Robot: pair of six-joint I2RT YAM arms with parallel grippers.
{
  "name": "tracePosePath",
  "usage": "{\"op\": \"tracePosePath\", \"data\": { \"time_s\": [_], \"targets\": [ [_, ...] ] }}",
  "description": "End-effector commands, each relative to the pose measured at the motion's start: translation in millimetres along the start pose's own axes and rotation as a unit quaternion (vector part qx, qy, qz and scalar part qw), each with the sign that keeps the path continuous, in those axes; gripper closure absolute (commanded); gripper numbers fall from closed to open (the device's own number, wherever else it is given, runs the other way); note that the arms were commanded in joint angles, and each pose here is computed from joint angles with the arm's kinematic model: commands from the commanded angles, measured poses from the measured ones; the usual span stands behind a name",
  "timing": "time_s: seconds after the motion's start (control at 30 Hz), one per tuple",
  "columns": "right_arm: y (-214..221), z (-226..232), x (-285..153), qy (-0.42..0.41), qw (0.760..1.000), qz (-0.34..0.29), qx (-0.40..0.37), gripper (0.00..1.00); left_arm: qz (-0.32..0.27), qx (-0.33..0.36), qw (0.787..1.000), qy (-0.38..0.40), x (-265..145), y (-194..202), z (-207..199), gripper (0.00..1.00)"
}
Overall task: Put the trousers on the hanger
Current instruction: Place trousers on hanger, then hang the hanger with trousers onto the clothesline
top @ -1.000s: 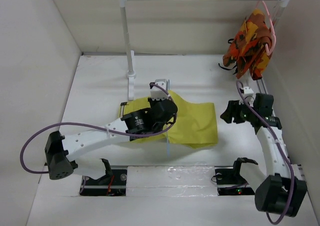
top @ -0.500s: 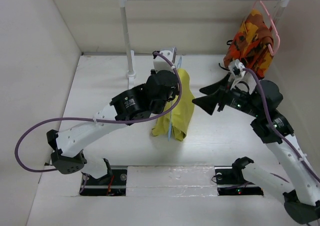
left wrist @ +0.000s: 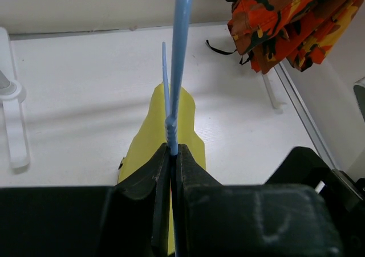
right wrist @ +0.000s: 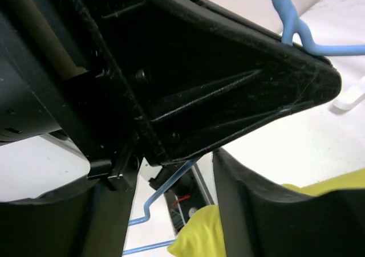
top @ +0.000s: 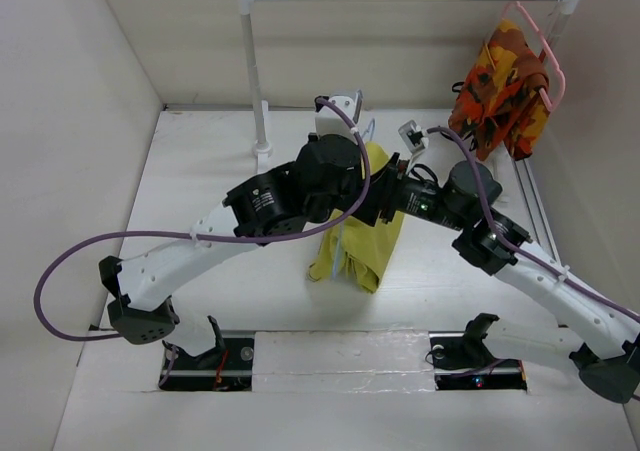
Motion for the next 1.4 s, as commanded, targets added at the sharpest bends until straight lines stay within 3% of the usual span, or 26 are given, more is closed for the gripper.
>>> {"op": "tracePosePath", "data": {
  "time_s": [0.0,0.17,0.2,0.33,0.43,0.57,0.63,0.67,0.77,1.07,1.37],
  "targets": [
    [-17.0,8.1,1.0,-0.001,0.998,-0.059,0.015,0.46,-0.087,-0.082,0.991,0.056,-25.3,-68.7,-21.7,1.00],
    [-18.9,6.3,0.2,0.008,0.998,-0.066,0.021,0.74,-0.095,-0.084,0.990,0.063,-26.6,-75.5,-25.4,1.00],
    [-19.1,5.9,0.4,0.009,0.997,-0.067,0.021,0.74,-0.095,-0.084,0.990,0.065,-26.7,-75.8,-26.0,1.00],
    [-22.2,4.8,-0.9,0.017,0.996,-0.081,0.031,0.92,-0.096,-0.091,0.989,0.071,-27.6,-76.7,-27.6,1.00],
    [-29.1,3.8,-3.7,0.021,0.995,-0.097,0.033,1.00,-0.099,-0.102,0.987,0.080,-30.7,-79.0,-28.2,1.00],
    [-45.3,-1.0,-7.3,0.030,0.993,-0.114,0.026,1.00,-0.096,-0.115,0.982,0.115,-39.9,-86.6,-35.9,1.00],
    [-54.7,-2.0,-9.6,0.032,0.992,-0.124,0.022,1.00,-0.101,-0.125,0.978,0.131,-47.0,-95.0,-38.7,0.89],
    [-57.6,-7.4,-10.4,0.041,0.992,-0.122,0.018,1.00,-0.099,-0.129,0.976,0.143,-50.8,-97.8,-41.0,0.77],
    [-74.1,-9.0,-13.2,0.048,0.991,-0.123,-0.003,1.00,-0.109,-0.145,0.968,0.171,-66.5,-111.8,-41.3,0.62],
    [-107.4,-36.8,-11.0,0.067,0.988,-0.129,-0.045,1.00,-0.134,-0.175,0.958,0.186,-99.6,-131.7,-18.3,0.58],
    [-160.0,-99.8,-12.3,0.120,0.979,-0.141,-0.079,1.00,-0.096,-0.193,0.966,0.145,-95.9,-82.1,18.9,0.56]
  ]
}}
Point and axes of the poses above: each gripper's point midway between its finger pads, its own x axis out along the fingers, its own z axis along the line the jaws close on, y = z × x, the point moved 4 cm from there along -x, back along the fingers, and after that the axes turned 11 degrees about -x, right-handed, at the moved point
